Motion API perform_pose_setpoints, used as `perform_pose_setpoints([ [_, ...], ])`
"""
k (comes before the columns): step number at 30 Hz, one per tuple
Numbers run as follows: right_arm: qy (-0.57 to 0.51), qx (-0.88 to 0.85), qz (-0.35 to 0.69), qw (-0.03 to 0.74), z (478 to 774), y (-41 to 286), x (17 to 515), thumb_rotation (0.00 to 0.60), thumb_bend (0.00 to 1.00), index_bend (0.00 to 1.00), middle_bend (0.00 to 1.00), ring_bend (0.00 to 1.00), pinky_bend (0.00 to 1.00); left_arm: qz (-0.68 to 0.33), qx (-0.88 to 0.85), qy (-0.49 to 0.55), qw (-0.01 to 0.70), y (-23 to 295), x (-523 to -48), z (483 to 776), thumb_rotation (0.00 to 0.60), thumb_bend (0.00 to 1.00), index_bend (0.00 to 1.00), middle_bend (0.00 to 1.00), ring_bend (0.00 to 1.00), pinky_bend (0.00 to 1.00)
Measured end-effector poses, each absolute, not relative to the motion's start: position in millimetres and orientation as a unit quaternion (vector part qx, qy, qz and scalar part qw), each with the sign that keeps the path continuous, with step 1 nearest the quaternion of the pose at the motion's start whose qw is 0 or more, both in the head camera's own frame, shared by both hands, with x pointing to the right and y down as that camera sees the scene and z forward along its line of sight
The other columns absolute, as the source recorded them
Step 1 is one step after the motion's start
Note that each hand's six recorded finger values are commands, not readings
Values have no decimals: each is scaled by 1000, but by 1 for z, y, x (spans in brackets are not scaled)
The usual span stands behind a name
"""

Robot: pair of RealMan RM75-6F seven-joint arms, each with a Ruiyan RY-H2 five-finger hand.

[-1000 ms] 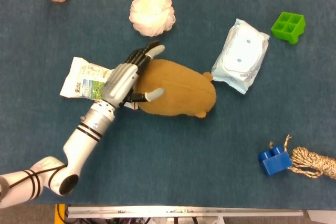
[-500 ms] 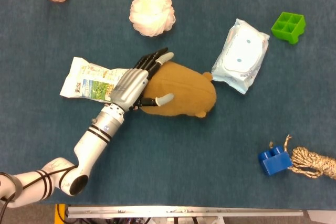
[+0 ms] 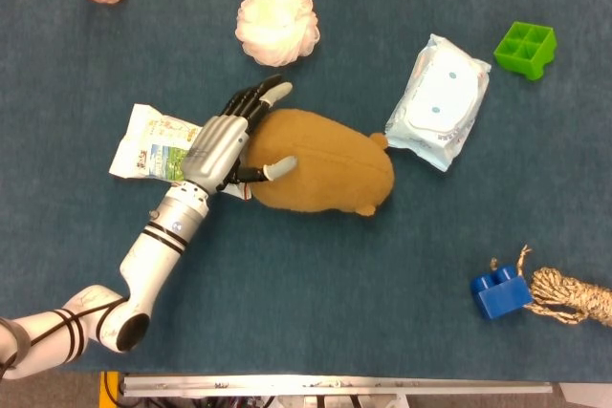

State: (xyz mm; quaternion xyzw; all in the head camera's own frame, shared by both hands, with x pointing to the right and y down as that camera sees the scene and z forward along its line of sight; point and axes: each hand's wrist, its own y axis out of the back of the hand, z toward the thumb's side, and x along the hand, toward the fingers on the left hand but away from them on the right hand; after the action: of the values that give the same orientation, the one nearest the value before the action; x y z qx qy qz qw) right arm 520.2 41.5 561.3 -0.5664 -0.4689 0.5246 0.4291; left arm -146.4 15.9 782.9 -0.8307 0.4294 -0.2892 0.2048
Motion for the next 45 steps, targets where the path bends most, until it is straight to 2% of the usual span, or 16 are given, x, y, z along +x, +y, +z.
perform_pose_setpoints([
  [11,-472,-566,524,427,561,43,524,600,40,247,280,166,166,-262,-839,425,216,18,-124,763,143,96,0,19,30,0],
  [21,-473,-564,527,426,560,44,527,600,41,247,280,166,166,-279,-844,405,216,34,-109,778,145,96,0,19,30,0],
  [34,-471,-565,528,423,563,44,526,600,41,247,280,166,166,-297,-832,422,205,27,-124,793,140,96,0,19,30,0],
  [45,-472,-565,526,424,562,43,525,600,41,247,280,166,166,-290,-819,443,222,9,-145,775,143,96,0,19,29,0],
])
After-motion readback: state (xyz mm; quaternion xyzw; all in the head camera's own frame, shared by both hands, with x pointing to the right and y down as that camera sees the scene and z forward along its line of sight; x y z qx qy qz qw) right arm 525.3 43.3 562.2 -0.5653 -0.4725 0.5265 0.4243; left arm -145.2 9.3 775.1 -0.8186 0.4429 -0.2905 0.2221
